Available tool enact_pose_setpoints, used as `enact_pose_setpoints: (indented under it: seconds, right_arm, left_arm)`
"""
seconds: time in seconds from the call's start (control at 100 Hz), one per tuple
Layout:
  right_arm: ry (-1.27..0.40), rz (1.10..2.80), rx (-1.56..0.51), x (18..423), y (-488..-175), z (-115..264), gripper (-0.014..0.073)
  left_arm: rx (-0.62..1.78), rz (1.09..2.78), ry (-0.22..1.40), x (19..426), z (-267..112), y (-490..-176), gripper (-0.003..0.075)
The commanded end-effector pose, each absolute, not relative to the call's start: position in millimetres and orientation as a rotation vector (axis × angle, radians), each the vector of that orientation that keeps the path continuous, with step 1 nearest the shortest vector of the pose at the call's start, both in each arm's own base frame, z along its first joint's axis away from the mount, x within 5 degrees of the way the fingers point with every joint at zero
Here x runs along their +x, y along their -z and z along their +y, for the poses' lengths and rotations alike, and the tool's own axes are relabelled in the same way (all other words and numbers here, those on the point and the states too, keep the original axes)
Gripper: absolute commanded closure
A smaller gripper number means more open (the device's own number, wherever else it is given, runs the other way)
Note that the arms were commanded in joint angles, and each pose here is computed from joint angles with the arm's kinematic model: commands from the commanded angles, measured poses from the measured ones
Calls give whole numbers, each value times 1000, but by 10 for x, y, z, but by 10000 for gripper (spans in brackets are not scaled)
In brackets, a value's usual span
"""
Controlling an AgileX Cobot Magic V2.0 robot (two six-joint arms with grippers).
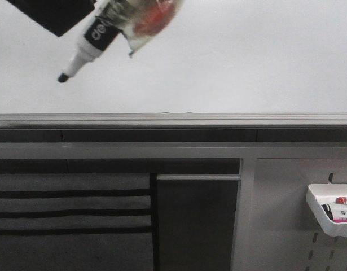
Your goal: Write number 3 on whiteboard
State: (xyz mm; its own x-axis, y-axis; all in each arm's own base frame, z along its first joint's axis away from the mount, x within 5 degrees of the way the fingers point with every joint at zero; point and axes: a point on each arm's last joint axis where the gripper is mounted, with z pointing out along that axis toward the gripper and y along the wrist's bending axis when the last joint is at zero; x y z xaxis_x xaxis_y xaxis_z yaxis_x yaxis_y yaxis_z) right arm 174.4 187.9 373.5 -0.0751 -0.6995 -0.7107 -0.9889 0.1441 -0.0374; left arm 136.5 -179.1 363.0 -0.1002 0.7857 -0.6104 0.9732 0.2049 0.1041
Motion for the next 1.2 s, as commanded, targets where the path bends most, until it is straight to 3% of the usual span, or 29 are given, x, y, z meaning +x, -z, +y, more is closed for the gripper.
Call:
enact_pose_setpoints:
  seconds: [0.0, 0.29, 0.57, 0.86, 1.19]
  right_arm:
    - [-558, 1810, -1481, 1703, -3981, 1770, 643]
    - [-380, 2012, -1010, 1687, -4118, 1129, 643]
    - [-330, 1962, -540, 1486, -3759, 614, 643]
    - [-323, 1931, -487, 1376, -3555, 560, 643]
    - [-487, 1963, -362, 1595, -3531, 667, 643]
  left_arm:
    - [1525, 1875, 440, 1334, -1736, -3848, 350]
    - [1159, 1981, 367, 1334, -1229, -4034, 350]
    - [717, 1953, 323, 1209, -730, -3702, 350]
    - [654, 1904, 302, 1125, -639, -3496, 350]
    - [653, 1903, 302, 1126, -640, -3498, 350]
